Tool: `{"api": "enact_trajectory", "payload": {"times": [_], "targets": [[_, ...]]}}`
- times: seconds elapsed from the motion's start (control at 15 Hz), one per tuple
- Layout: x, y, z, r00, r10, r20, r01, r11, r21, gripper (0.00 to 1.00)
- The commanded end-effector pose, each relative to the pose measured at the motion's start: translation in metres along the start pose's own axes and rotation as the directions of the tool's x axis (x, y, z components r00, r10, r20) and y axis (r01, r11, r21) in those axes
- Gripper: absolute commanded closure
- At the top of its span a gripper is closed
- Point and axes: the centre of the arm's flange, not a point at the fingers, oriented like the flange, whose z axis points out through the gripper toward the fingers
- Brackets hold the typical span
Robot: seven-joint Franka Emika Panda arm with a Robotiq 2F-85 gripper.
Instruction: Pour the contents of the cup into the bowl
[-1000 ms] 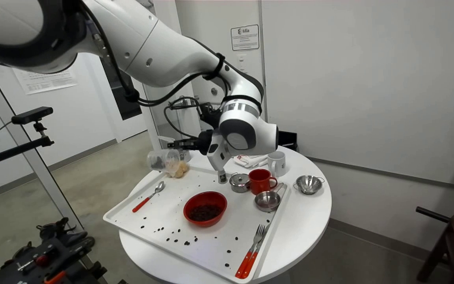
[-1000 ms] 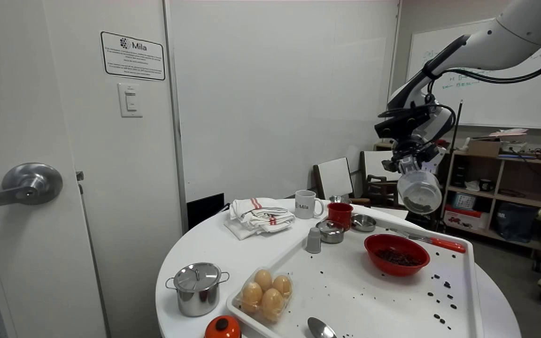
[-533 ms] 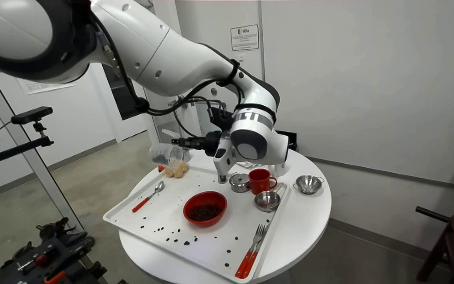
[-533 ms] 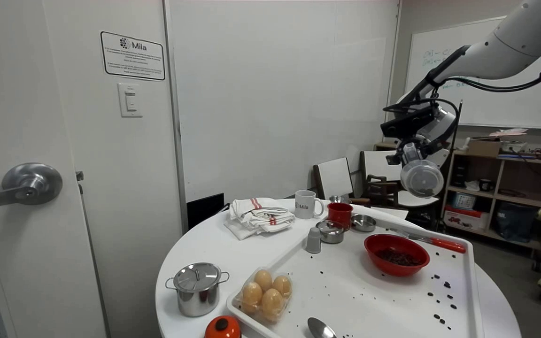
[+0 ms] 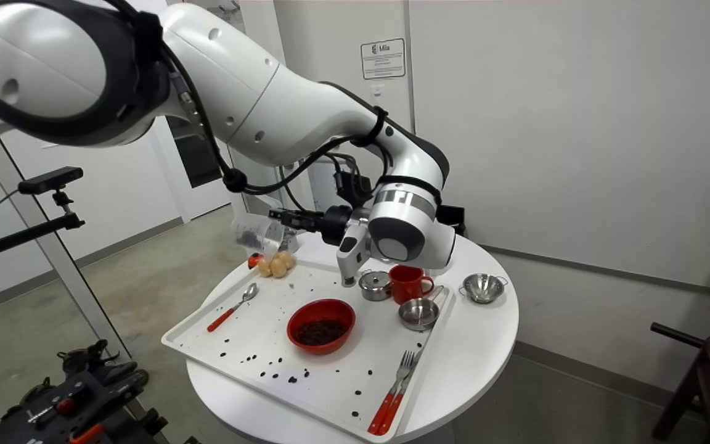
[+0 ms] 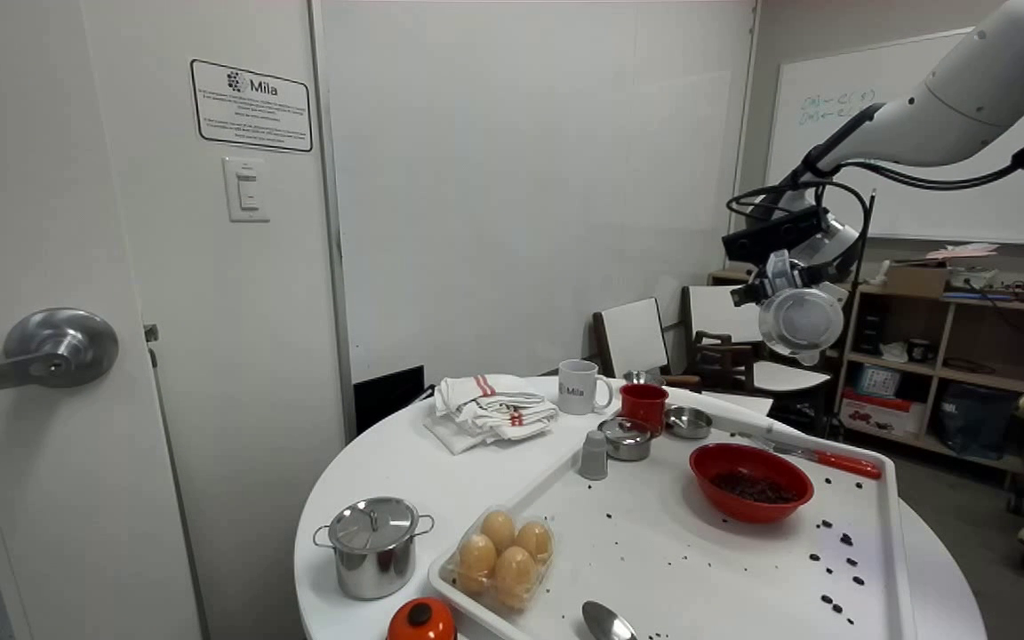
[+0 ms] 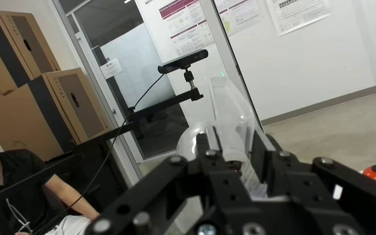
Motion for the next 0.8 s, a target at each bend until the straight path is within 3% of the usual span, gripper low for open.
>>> {"api": "enact_trajectory", "payload": {"times": [0.0,0.73], "targets": [[-0.002,-0.009,-0.007,0.998,-0.031,0.05,0.033,0.999,-0.041,0.89],[0.004,-0.01,-0.019,0.991,-0.049,0.122,0.055,0.997,-0.05,0.89]]}}
